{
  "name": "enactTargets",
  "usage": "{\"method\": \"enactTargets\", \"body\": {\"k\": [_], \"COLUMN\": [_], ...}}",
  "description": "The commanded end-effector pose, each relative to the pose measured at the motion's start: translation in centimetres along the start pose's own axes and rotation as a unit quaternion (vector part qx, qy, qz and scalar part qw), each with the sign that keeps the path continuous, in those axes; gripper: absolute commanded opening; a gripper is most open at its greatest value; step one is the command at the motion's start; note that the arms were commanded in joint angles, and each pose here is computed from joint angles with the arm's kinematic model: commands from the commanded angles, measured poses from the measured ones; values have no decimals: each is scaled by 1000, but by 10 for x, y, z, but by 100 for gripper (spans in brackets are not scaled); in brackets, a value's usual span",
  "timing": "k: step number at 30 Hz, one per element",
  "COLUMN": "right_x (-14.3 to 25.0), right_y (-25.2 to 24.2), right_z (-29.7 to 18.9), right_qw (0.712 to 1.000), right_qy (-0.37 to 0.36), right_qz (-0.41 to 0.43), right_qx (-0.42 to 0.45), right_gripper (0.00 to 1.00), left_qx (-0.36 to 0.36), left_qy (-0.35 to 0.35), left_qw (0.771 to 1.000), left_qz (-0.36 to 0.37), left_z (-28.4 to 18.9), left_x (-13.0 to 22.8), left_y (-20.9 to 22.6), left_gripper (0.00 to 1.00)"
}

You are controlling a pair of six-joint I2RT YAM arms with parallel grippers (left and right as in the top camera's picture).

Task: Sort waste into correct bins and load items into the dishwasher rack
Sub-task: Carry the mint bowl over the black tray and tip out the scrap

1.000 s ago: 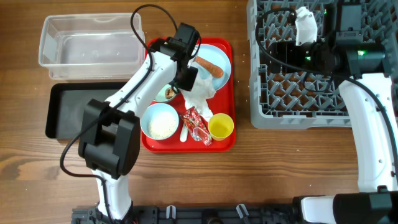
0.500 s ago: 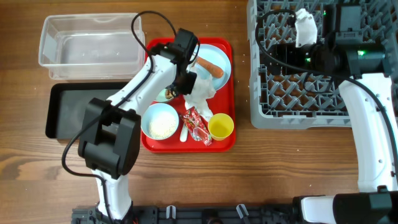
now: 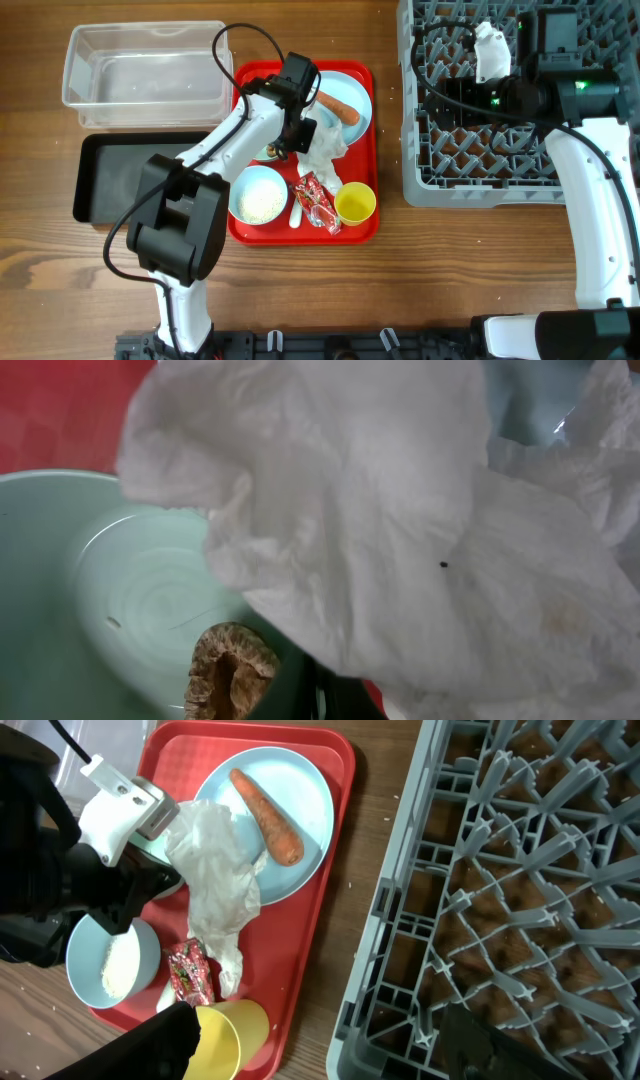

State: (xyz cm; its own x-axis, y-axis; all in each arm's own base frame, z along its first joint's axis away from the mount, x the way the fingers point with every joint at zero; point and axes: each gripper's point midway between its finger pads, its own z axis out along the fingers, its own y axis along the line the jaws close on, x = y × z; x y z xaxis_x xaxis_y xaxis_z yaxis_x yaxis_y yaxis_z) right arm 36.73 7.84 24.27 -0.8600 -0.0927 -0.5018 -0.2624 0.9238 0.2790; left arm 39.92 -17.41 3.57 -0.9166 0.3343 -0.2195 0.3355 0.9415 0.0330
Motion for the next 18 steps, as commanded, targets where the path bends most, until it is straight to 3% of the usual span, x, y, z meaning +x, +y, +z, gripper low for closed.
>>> {"method": "enactTargets", "body": {"k": [1,3,8,11,15,18], "right_x": [-2,-1,0,-2,-3,-3], "right_y": [-2,-2,-1,-2,-2,-2], "right_z": [-1,-1,-1,-1,-1,-1], "right_qw": [1000,1000,1000,1000,1000,1000], "right_qy": [0,2,5,1,-2,-1], "right_qz": [-2,0,0,-1,-2,-2], "right_qx": [8,8,8,10,10,10], "right_gripper": [80,80,81,81,81,81], "left_qx": [4,4,15,12,81,150], "left_qy": [13,17,-68,-65,-7,4], "left_qw": [1000,1000,997,993,971,952], "left_qz": [-16,-16,-42,-101,-227,-268], "left_z": [8,-14,-121,-146,-163,-165], "left_x": [6,5,-24,-9,34,54], "left_y": [0,1,6,30,90,123], "left_gripper": [4,4,4,4,4,4]}}
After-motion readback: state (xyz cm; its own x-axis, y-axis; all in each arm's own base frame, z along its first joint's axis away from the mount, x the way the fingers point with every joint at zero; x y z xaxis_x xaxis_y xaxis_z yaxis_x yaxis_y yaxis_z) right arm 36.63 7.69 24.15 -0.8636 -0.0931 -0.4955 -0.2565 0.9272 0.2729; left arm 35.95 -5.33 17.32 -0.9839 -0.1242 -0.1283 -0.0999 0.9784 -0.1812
